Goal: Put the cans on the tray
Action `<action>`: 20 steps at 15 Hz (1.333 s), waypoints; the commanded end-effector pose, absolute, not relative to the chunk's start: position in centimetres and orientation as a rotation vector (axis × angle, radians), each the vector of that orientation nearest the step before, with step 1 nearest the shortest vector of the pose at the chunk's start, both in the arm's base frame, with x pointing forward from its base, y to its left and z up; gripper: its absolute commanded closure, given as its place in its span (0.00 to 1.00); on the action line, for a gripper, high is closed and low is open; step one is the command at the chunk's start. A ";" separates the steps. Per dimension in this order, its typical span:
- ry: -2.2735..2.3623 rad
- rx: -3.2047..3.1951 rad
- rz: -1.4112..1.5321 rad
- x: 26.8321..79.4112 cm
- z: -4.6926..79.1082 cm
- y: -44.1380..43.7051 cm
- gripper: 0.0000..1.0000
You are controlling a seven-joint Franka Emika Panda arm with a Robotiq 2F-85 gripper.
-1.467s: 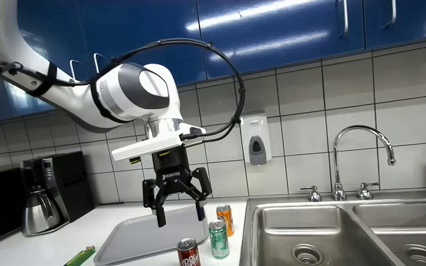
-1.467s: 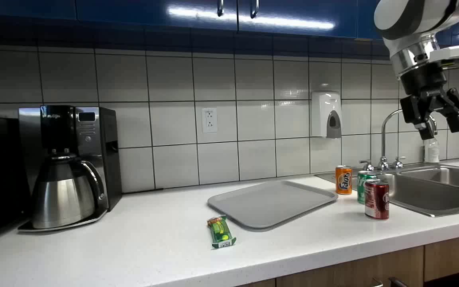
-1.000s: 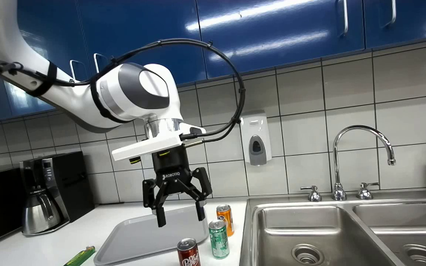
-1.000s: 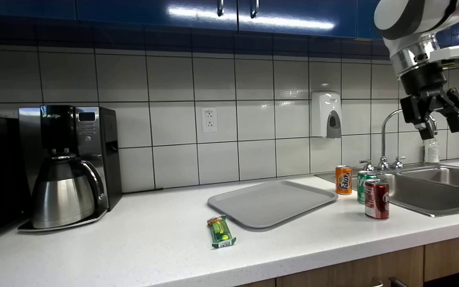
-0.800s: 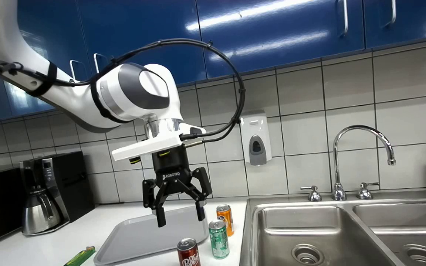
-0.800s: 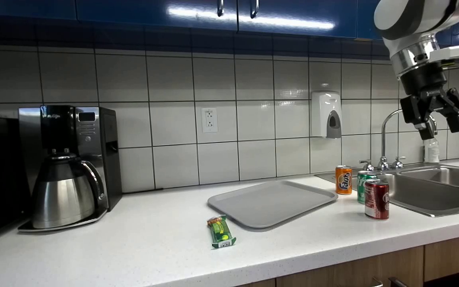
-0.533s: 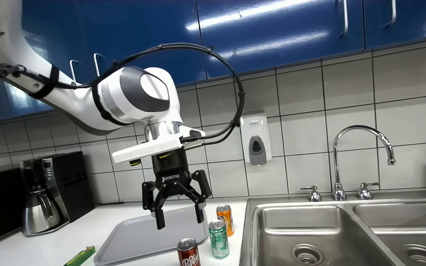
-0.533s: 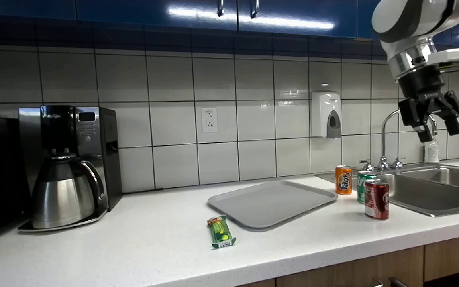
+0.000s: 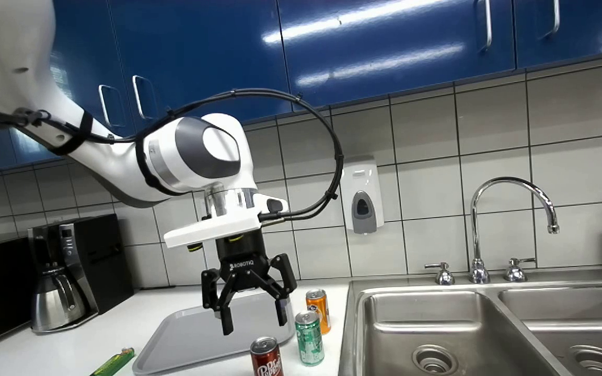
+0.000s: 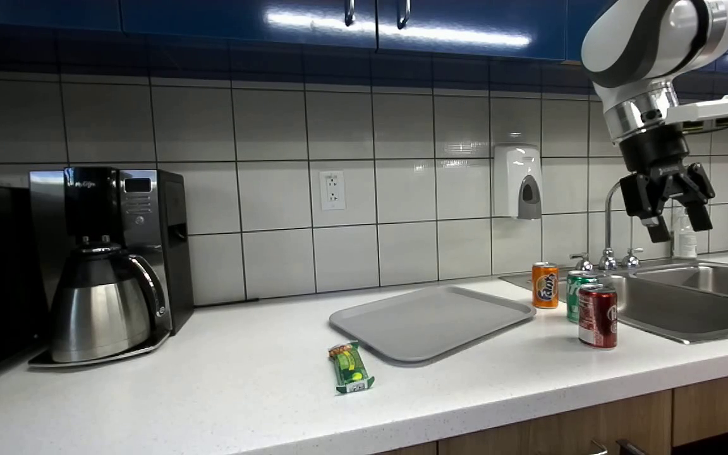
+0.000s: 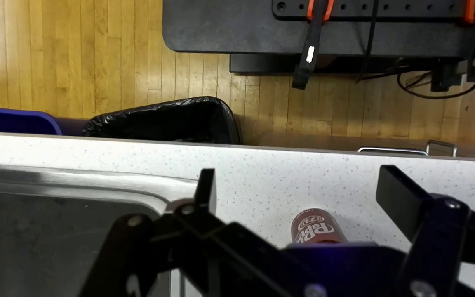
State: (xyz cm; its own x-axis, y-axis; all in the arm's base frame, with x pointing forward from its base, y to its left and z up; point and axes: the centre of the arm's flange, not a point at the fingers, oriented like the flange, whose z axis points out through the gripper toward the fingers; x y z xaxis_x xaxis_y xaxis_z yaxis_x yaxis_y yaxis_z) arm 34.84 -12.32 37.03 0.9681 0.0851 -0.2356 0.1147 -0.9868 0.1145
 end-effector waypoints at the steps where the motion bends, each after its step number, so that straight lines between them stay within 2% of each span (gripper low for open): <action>1: 0.262 3.005 -0.261 35.1 35.5 -12.3 0.00; 20: 0.437 3.071 -0.100 37.6 29.2 -11.4 0.00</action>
